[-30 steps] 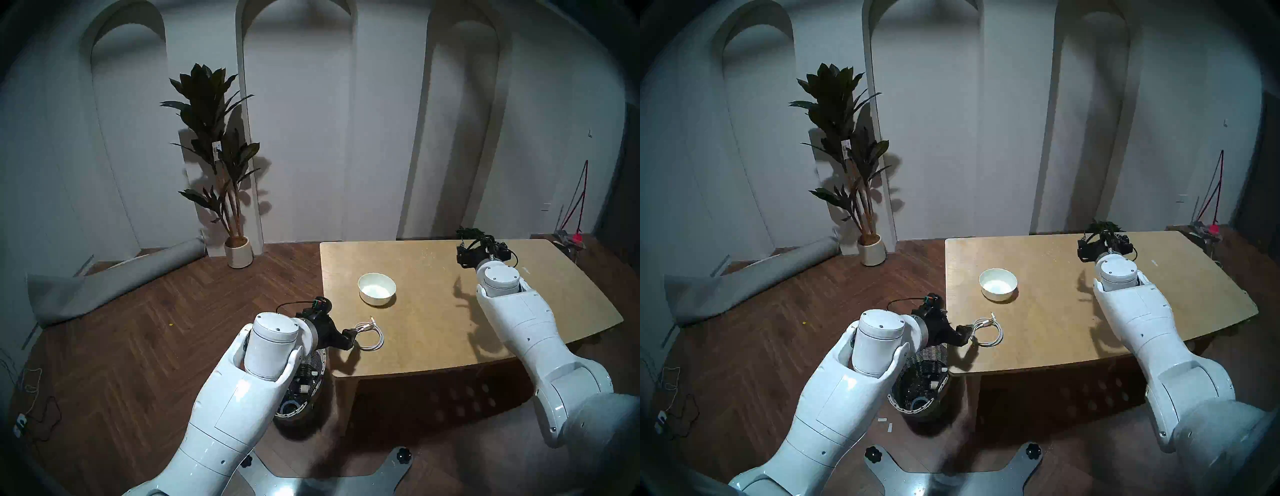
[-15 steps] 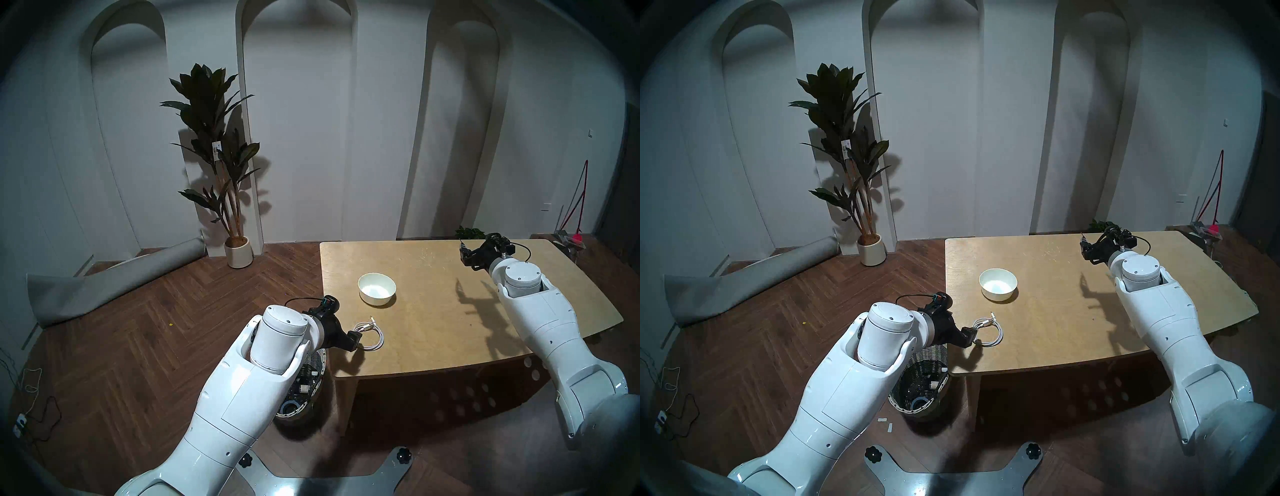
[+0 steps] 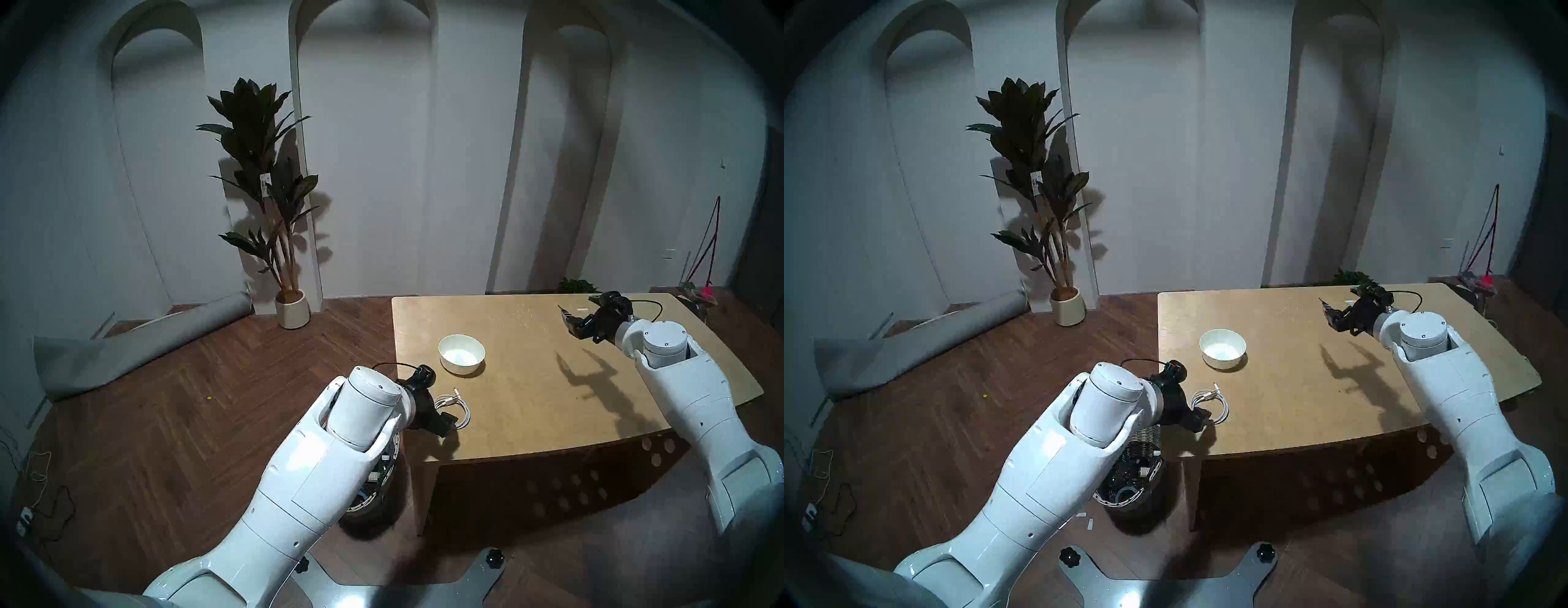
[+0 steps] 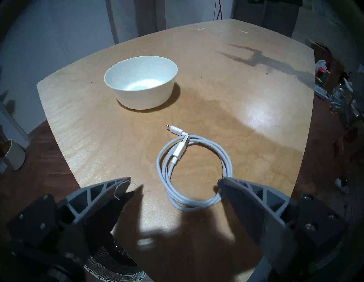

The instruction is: Load the items into the basket from the rear

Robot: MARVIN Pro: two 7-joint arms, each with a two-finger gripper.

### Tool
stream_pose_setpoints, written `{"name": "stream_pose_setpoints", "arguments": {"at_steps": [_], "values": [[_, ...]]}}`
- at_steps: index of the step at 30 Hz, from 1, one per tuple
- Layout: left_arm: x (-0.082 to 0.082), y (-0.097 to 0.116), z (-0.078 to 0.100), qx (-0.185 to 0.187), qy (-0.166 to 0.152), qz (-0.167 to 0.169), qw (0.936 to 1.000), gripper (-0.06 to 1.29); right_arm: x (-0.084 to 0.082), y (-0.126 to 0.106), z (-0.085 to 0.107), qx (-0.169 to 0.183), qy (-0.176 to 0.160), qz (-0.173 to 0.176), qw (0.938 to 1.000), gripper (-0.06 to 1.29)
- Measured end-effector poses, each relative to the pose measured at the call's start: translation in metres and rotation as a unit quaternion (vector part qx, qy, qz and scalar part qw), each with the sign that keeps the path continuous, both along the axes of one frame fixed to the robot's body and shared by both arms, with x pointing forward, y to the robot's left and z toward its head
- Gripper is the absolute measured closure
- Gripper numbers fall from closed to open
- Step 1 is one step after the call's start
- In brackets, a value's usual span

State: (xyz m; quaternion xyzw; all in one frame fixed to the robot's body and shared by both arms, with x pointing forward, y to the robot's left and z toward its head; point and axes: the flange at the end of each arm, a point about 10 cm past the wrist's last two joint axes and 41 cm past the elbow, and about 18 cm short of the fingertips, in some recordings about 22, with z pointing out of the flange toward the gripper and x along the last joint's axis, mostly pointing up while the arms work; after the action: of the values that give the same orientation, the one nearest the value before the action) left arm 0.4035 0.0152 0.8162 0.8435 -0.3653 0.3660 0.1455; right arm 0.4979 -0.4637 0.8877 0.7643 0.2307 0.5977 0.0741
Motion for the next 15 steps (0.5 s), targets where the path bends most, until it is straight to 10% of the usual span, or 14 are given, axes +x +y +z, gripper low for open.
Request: {"name": "stream_pose_setpoints", "arguments": {"at_steps": [15], "values": [[0.026,0.001,-0.003,0.082,0.01,-0.009,0.9965,0.0,-0.035,-0.007,-0.003,0.008,0.08,0.117,0.9898,0.0]]}}
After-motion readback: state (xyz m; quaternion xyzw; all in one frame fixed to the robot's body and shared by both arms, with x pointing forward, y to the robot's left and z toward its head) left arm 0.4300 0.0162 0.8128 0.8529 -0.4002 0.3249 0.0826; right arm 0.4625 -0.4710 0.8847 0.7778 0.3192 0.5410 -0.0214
